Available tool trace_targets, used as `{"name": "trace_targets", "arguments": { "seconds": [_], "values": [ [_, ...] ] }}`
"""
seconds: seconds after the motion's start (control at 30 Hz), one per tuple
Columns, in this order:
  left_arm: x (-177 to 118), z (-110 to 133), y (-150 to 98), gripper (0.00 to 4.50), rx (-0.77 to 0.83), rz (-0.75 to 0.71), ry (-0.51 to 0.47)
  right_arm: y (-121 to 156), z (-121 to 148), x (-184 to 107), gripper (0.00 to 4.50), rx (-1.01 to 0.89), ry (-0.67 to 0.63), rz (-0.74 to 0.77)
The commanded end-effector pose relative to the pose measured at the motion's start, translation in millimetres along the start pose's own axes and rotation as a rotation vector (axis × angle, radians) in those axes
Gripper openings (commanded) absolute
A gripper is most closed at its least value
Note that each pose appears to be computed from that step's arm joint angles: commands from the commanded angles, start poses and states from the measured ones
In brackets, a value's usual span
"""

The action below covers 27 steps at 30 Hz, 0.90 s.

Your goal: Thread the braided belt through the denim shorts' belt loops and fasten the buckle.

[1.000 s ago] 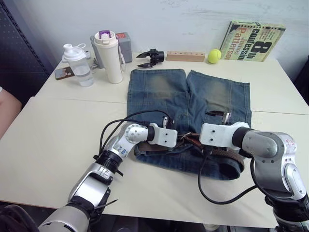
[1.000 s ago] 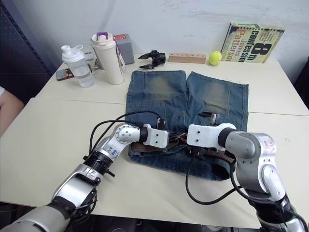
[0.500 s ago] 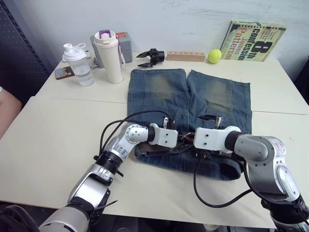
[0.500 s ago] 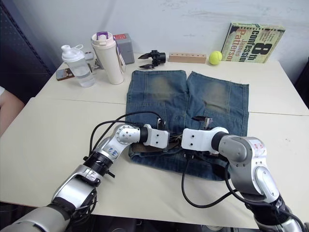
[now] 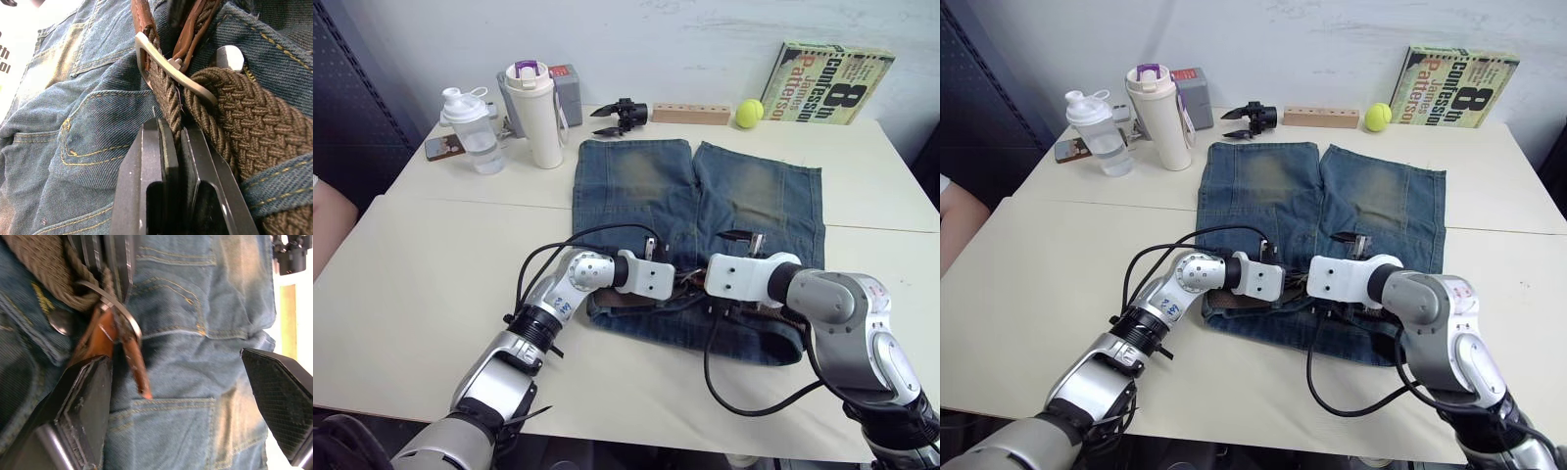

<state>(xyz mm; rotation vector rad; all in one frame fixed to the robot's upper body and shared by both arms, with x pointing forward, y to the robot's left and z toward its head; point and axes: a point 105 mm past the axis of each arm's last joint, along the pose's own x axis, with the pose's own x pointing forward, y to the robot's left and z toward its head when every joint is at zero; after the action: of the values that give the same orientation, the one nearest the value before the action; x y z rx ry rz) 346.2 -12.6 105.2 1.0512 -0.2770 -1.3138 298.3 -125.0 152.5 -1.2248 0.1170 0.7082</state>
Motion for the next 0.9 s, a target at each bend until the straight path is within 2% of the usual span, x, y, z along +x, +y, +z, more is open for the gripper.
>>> {"name": "trace_targets", "arguments": {
  "seconds": [0.03, 0.13, 0.53, 0.6, 0.63, 0.8, 0.9],
  "values": [
    [12.4, -7.3, -34.2, 0.0, -0.024, -0.118, 0.029, 0.7, 1.2, -0.6, 1.55, 0.001, 0.004, -0.014],
    [12.5, -7.6, -33.2, 0.0, -0.025, -0.115, 0.031, 4.9, 2.4, -0.7, 0.05, 0.013, 0.003, -0.005],
    [8.4, -9.4, -29.5, 0.0, -0.022, -0.096, 0.033, 7.0, -9.4, -5.0, 0.05, 0.088, 0.066, -0.051],
    [7.8, -9.9, -29.9, 0.0, -0.021, -0.098, 0.035, 6.2, -5.5, -5.9, 0.85, 0.107, 0.045, -0.07],
    [7.7, -9.9, -29.8, 0.0, -0.021, -0.097, 0.035, 6.3, -4.7, -6.0, 1.06, 0.117, 0.041, -0.073],
    [7.3, -9.7, -29.7, 0.0, -0.023, -0.098, 0.034, 2.7, -3.6, -6.3, 3.26, 0.099, 0.046, -0.1],
    [7.0, -10.0, -29.9, 0.0, -0.025, -0.099, 0.035, 3.3, -4.2, -9.9, 3.26, 0.098, 0.048, -0.095]
  ]
}}
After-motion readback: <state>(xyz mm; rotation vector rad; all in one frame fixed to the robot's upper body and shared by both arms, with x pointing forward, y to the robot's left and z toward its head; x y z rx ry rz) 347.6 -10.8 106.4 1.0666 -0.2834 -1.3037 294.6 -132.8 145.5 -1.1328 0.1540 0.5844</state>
